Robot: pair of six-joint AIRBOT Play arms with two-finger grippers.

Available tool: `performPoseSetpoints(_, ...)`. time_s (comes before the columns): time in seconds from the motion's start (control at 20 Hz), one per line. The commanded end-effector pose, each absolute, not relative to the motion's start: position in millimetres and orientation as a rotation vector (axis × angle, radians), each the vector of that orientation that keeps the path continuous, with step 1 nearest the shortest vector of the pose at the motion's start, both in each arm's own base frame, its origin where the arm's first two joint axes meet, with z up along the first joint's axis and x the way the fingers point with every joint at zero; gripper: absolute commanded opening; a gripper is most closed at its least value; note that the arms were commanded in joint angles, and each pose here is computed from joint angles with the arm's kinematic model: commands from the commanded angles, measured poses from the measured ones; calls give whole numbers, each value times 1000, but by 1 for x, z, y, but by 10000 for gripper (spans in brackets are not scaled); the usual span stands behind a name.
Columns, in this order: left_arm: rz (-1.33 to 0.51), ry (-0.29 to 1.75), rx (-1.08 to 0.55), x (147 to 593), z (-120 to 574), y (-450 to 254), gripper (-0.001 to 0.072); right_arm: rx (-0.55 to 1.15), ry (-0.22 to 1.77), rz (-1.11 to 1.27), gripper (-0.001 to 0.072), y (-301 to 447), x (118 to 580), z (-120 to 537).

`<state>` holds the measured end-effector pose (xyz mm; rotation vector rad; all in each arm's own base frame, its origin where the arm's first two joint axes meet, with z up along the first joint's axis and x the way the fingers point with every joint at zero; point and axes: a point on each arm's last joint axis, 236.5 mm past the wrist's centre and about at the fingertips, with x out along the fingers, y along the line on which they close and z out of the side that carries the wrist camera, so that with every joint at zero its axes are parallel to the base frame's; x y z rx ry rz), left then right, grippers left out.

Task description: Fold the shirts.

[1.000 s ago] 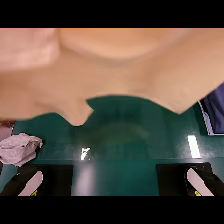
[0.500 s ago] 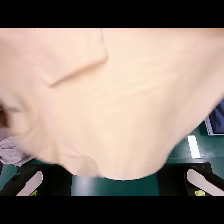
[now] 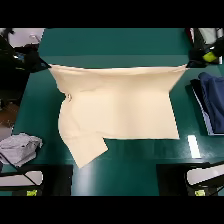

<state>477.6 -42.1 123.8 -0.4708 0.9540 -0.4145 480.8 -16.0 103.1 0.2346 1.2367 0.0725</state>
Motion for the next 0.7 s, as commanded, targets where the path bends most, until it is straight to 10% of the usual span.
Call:
performPoseSetpoints(0.0, -369, 845, -512, 529, 93, -30, 26, 275, 1175, 55, 10, -5, 530, 61)
performPoseSetpoints(0.3, -356, 637, -303, 570, 113, -56, 26, 288, 1004, 32, 10, -5, 576, 64)
performPoseSetpoints(0.65, -405, 969, -59, 513, 48, -53, 26, 130, 1264, -1, 10, -26, 519, 26)
